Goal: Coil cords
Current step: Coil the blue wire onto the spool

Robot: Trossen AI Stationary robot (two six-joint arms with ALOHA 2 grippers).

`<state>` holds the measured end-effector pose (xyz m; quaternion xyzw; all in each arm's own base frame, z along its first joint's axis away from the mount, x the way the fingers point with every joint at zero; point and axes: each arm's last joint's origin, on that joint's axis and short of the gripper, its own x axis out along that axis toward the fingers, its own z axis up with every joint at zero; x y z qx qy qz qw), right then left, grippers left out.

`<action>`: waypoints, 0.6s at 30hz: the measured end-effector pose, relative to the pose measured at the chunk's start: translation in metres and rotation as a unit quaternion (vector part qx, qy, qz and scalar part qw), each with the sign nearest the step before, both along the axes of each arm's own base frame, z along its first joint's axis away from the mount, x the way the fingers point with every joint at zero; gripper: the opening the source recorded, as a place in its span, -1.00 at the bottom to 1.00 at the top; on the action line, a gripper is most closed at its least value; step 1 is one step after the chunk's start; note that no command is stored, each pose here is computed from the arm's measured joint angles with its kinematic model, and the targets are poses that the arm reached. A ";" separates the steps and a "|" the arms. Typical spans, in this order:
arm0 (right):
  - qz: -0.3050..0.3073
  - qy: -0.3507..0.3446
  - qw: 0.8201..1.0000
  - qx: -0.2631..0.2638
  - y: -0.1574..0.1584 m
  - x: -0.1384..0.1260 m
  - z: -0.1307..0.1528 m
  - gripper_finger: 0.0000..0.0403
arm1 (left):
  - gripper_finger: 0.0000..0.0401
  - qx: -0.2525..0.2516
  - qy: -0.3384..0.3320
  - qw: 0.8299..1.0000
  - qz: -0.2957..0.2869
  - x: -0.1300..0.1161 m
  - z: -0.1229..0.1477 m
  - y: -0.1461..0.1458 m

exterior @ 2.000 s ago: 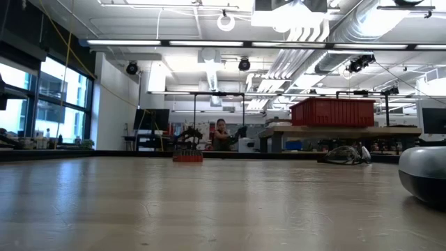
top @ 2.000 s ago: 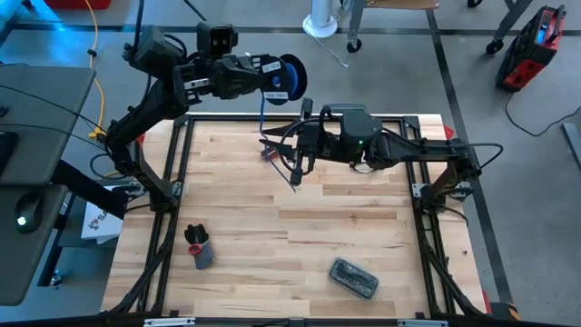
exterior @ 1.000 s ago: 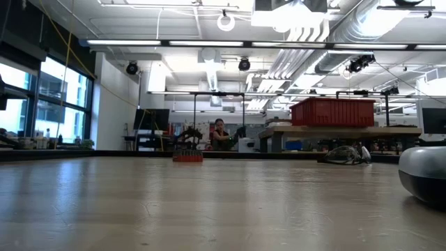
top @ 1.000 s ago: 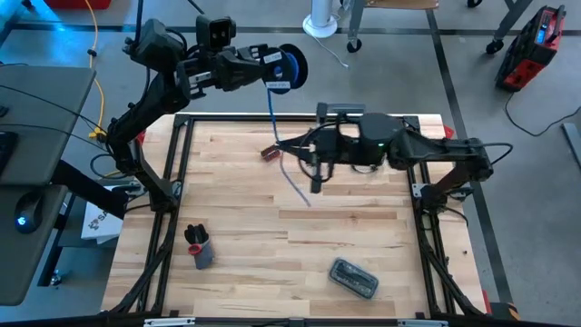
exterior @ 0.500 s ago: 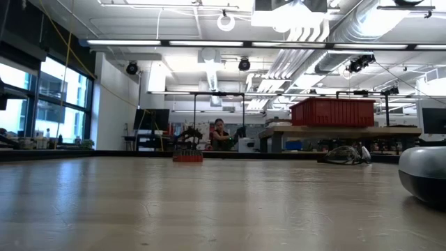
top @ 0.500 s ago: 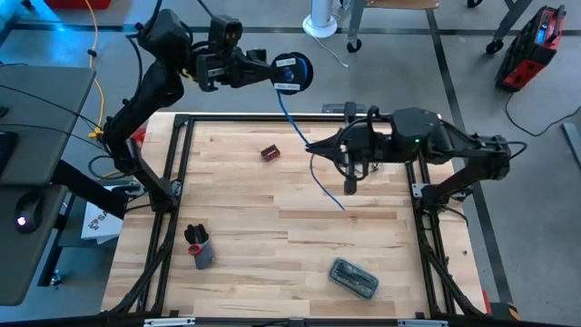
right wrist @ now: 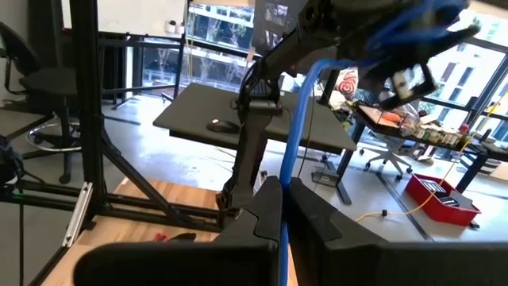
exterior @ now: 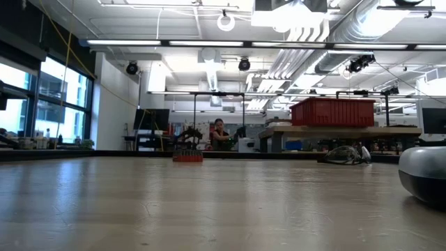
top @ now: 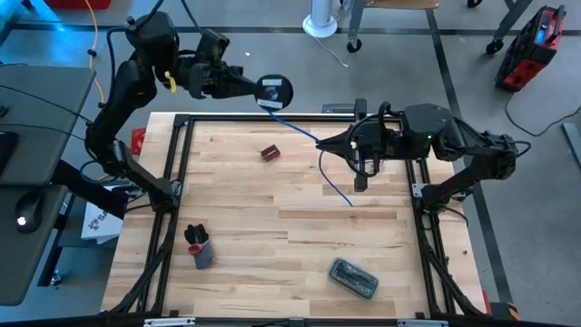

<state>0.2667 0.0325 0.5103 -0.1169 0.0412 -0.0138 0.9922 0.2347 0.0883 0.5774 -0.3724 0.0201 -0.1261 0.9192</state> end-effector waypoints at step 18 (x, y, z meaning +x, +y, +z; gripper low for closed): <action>-0.019 0.011 1.000 -0.014 -0.006 -0.003 -0.001 -1.00 | -1.00 -0.101 0.127 0.983 -0.083 0.002 -0.019 -0.029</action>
